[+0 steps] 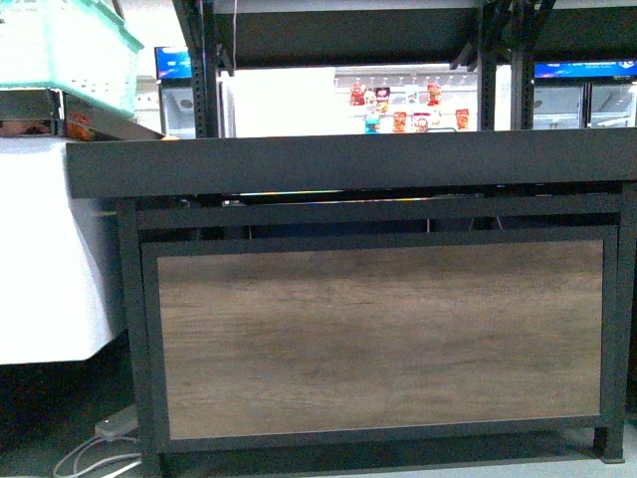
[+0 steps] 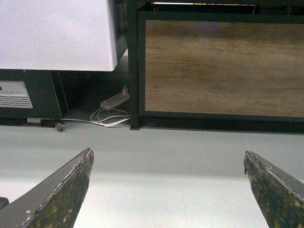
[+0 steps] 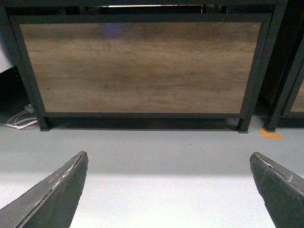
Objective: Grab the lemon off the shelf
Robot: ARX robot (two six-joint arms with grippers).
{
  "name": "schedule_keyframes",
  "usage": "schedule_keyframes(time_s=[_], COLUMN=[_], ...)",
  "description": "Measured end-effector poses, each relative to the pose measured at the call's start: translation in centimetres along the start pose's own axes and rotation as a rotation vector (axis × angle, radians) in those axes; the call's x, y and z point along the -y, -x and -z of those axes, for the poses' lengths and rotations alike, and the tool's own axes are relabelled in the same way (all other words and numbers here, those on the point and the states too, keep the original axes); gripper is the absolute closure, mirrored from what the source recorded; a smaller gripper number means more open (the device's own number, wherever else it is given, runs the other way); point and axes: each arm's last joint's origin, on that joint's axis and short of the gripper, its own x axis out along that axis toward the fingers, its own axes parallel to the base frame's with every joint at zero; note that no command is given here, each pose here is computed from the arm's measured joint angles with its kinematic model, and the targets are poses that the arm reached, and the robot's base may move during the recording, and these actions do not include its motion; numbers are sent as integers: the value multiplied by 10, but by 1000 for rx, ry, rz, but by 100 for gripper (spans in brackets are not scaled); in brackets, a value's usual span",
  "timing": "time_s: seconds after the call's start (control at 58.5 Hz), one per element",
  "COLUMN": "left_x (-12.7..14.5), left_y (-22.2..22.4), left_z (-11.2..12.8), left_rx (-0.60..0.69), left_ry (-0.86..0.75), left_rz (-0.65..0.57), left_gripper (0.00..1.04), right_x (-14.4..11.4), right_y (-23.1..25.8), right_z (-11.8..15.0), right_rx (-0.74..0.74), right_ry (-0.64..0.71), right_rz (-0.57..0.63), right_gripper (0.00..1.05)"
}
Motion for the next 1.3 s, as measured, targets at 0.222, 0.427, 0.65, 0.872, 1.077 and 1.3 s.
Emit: schedule_keyframes(time_s=[0.222, 0.427, 0.65, 0.872, 1.077, 1.3], left_x=[0, 0, 0, 0, 0, 0], left_y=[0, 0, 0, 0, 0, 0], left_z=[0, 0, 0, 0, 0, 0], left_rx=[0, 0, 0, 0, 0, 0], left_ry=[0, 0, 0, 0, 0, 0], left_rz=[0, 0, 0, 0, 0, 0], left_gripper=[8, 8, 8, 8, 8, 8], right_x=[0, 0, 0, 0, 0, 0], right_y=[0, 0, 0, 0, 0, 0], right_z=[0, 0, 0, 0, 0, 0], right_rx=[0, 0, 0, 0, 0, 0], right_ry=[0, 0, 0, 0, 0, 0], right_rz=[0, 0, 0, 0, 0, 0], right_gripper=[2, 2, 2, 2, 2, 2])
